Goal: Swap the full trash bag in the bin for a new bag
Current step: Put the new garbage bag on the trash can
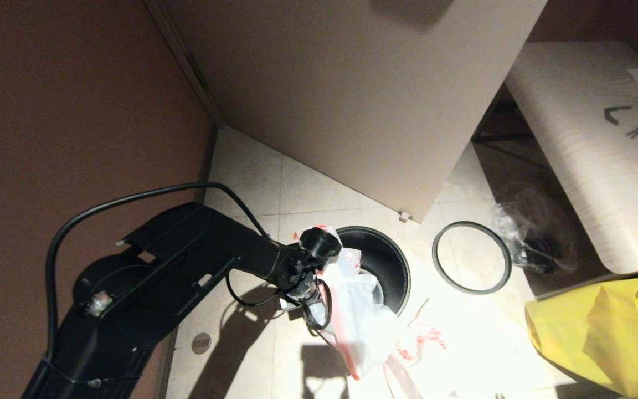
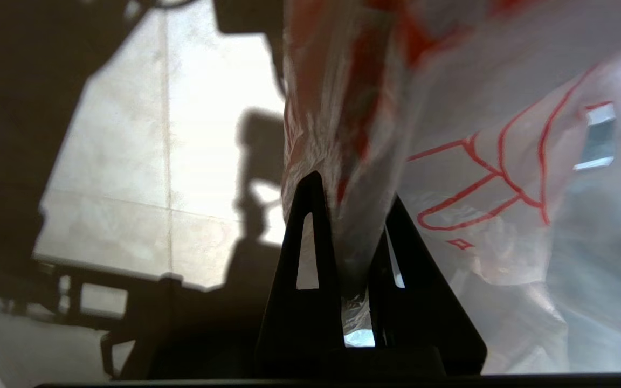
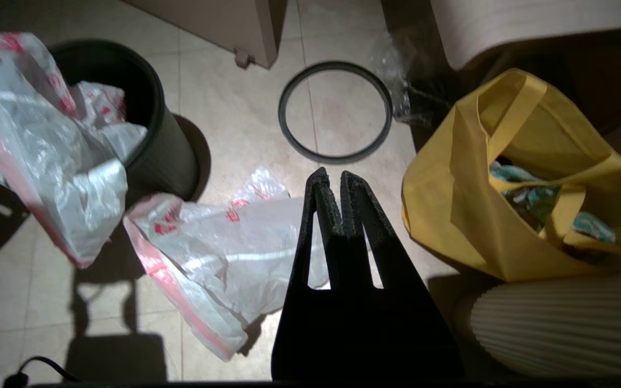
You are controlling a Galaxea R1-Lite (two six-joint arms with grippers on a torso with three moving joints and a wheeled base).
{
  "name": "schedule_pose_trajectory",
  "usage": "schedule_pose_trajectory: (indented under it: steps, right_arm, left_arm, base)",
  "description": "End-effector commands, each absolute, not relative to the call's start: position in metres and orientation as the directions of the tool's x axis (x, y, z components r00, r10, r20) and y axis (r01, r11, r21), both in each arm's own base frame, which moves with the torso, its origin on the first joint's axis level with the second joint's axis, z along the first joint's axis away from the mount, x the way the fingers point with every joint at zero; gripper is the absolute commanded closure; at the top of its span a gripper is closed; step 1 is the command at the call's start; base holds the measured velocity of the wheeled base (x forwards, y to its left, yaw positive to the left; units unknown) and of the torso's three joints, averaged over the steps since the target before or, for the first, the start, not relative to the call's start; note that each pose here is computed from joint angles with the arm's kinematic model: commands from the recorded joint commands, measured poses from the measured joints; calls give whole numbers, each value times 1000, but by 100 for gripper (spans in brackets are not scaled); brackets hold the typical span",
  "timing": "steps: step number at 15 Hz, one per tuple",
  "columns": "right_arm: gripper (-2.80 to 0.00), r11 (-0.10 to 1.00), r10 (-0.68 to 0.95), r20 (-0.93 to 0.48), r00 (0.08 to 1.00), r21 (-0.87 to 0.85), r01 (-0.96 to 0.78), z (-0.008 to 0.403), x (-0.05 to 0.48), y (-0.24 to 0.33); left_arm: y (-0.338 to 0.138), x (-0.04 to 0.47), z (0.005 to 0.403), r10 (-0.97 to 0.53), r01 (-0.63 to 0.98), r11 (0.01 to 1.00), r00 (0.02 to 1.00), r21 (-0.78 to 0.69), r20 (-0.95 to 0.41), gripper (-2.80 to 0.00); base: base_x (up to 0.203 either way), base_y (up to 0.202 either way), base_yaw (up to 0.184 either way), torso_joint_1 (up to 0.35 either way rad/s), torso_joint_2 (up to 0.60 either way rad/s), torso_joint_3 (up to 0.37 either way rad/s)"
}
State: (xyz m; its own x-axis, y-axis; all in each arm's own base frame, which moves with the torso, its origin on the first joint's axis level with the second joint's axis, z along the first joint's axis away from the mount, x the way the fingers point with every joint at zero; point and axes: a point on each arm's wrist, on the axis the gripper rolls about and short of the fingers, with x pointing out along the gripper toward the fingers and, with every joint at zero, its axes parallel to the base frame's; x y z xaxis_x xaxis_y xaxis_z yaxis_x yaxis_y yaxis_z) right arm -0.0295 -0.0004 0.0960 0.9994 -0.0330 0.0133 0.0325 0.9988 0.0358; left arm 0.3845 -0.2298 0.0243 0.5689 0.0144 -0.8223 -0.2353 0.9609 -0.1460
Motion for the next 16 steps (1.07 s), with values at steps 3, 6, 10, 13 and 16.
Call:
schedule_pose_trajectory:
  steps: [3, 6, 10, 13, 16]
  right_arm:
    - [0, 999, -17, -8, 1000, 49, 17, 153, -29, 0]
    - [0, 999, 26, -85, 996, 30, -23, 205, -2, 1]
    - [0, 997, 47, -66, 997, -54, -50, 289, 45, 1]
    - [0, 987, 125, -129, 984, -81, -136, 320, 89, 11]
    - [0, 946, 256, -315, 914, -112, -303, 303, 150, 74]
  left_arm:
    - [-193, 401, 42, 44, -327, 926, 590, -189, -806, 0]
    - [-179, 406, 42, 18, -362, 903, 574, -233, -819, 0]
    - [-178, 409, 40, -37, -342, 898, 571, -278, -820, 0]
    - [-173, 415, 44, -67, -332, 885, 602, -325, -796, 0]
    - [-173, 416, 43, -94, -319, 881, 604, -348, -792, 0]
  base:
    - [0, 0, 0, 0, 0, 0]
    - [0, 0, 0, 0, 0, 0]
    - [0, 0, 0, 0, 0, 0]
    - [0, 0, 0, 0, 0, 0]
    - [0, 0, 0, 0, 0, 0]
